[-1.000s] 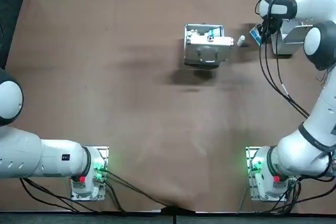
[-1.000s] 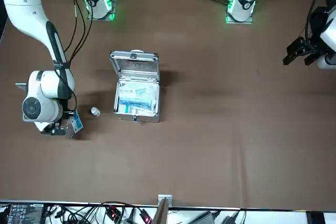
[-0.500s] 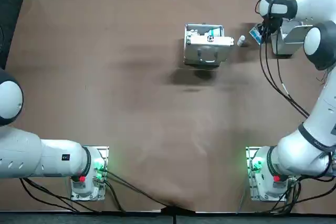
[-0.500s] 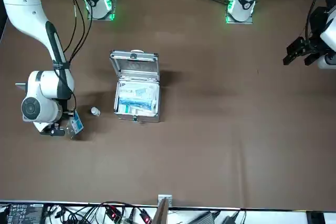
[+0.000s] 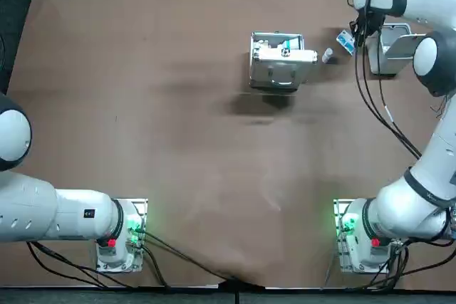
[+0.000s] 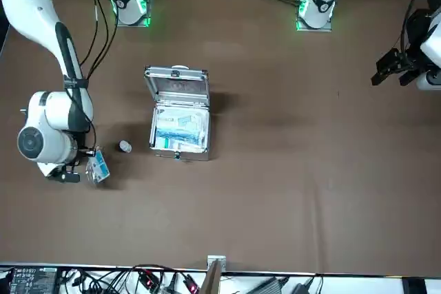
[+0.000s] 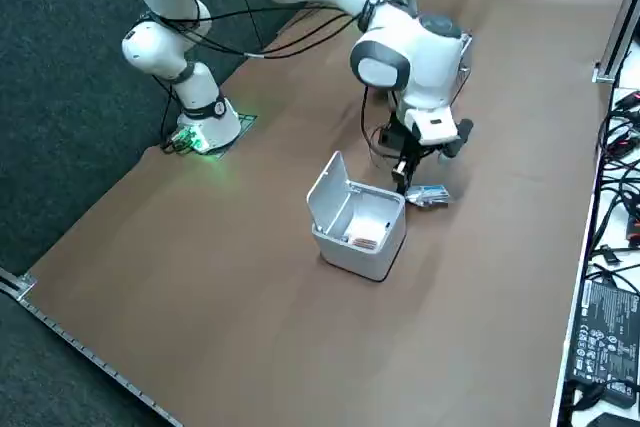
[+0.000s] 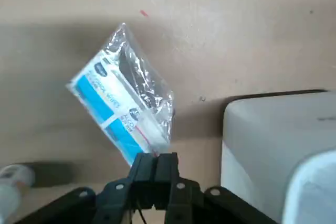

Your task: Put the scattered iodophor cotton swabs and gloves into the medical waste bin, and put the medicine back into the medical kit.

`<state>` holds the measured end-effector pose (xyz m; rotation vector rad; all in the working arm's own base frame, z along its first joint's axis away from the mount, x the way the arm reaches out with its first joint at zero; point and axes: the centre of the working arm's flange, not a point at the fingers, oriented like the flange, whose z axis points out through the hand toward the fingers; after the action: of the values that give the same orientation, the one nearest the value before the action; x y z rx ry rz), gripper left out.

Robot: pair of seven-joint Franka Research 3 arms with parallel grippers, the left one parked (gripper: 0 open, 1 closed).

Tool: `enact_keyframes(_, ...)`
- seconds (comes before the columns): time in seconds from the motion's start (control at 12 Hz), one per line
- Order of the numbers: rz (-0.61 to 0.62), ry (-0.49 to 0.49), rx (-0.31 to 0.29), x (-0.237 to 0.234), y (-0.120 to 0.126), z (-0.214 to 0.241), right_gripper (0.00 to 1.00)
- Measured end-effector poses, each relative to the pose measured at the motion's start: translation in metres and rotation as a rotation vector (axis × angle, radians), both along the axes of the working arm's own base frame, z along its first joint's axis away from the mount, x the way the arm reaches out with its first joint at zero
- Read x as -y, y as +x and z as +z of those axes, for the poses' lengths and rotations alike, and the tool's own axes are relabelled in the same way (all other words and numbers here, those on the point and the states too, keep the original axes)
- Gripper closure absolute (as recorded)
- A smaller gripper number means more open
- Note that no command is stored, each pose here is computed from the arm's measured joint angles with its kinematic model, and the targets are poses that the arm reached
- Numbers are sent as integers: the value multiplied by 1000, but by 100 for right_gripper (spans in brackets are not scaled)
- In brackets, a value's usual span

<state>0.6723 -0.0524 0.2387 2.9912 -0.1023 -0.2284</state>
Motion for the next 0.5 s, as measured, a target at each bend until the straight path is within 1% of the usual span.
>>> enact_keyframes(0.33,-19,12,7,-5,11,50,99)
enact_keyframes(0.42,-24,10,12,-6,15,80,99)
enact_keyframes(0.5,-29,7,11,-5,16,98,99)
